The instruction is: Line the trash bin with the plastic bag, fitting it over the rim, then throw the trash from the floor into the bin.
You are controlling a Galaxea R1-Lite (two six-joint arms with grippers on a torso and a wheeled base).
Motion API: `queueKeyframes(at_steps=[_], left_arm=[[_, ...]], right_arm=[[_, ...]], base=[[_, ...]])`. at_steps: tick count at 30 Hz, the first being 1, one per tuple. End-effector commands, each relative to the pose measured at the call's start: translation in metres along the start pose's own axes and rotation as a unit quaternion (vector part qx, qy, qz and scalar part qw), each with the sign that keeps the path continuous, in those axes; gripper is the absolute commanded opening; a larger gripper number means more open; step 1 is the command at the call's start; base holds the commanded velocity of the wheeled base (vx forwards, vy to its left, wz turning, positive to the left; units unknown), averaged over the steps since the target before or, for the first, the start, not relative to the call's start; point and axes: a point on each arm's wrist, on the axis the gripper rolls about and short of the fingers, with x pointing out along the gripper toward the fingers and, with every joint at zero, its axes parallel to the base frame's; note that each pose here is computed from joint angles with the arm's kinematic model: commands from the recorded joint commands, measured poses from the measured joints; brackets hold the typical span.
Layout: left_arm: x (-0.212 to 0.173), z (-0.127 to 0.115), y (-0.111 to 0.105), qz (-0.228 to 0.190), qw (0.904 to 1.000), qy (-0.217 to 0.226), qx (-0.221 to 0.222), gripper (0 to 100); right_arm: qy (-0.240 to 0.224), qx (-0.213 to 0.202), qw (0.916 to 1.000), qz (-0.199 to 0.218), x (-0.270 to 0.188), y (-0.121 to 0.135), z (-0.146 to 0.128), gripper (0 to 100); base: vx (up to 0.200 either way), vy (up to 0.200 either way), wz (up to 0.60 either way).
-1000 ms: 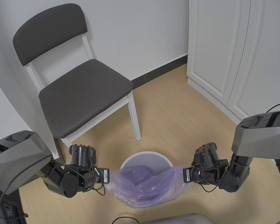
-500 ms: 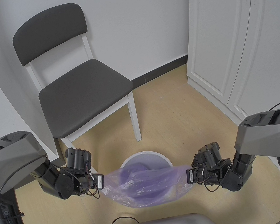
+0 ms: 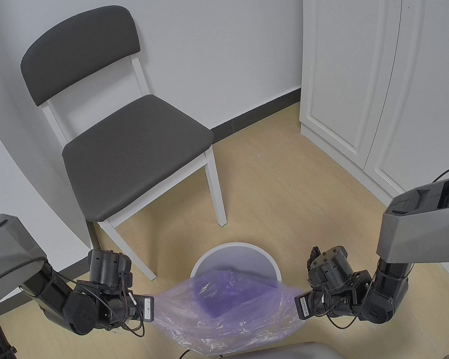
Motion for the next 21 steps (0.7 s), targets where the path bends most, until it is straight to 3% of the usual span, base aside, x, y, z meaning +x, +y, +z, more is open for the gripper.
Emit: queueKeyframes(at_steps=[1,10,17,21], left_arm=[[0.017,0.008,-0.007,-0.006,0.9997,-0.022,0.003,0],[0.041,0.018,-0.008,-0.006,0.9991,-0.038,0.019,0],[0.058,0.043,0.001,-0.023,0.9946,-0.074,0.070,0],[0.061,0.045,-0.001,-0.029,0.9924,-0.077,0.092,0]], right_arm=[[-0.004,0.004,1.0000,-0.004,0.008,-0.002,0.001,0],[-0.021,0.006,0.9995,-0.025,0.017,-0.008,0.008,0],[-0.031,-0.068,0.9953,-0.061,0.012,-0.011,-0.005,0],[-0.037,-0.111,0.9903,-0.075,0.011,-0.014,-0.019,0]], base=[[0.000,0.000,0.00],[0.000,0.000,0.00],[0.000,0.000,0.00],[0.000,0.000,0.00]])
